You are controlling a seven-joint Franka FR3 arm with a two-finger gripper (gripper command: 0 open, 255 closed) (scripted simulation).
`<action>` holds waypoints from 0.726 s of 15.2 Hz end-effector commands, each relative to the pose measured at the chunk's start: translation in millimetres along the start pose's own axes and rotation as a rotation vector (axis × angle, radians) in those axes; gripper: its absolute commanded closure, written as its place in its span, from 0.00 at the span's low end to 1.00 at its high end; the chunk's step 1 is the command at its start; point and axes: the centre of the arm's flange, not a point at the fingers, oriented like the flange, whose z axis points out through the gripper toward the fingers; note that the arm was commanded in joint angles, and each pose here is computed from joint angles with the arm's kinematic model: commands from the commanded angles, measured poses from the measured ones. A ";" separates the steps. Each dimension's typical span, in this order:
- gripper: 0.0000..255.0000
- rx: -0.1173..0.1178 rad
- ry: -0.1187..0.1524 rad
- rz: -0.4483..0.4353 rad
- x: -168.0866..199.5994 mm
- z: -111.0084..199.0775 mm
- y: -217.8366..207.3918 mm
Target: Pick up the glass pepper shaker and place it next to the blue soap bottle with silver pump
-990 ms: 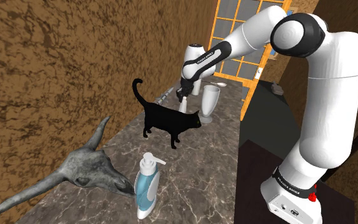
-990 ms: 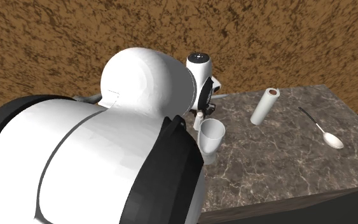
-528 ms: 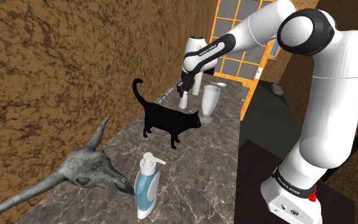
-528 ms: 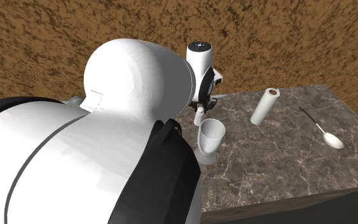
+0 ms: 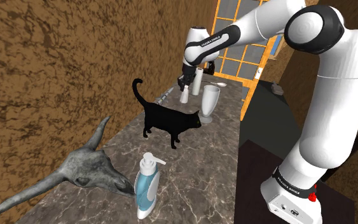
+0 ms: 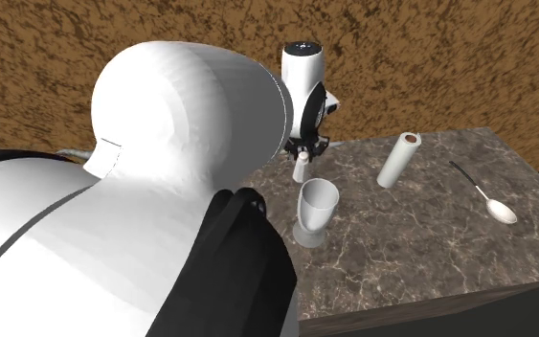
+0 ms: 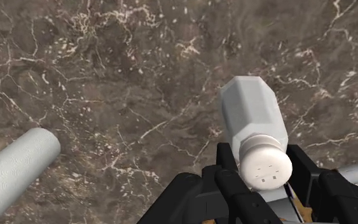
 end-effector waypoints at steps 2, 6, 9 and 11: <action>1.00 0.000 0.000 0.000 2.0 -16.4 1.8; 1.00 0.000 0.000 0.000 5.2 -37.2 3.6; 1.00 0.000 0.000 0.000 7.6 -52.8 4.9; 1.00 0.000 0.000 0.000 9.2 -63.2 5.8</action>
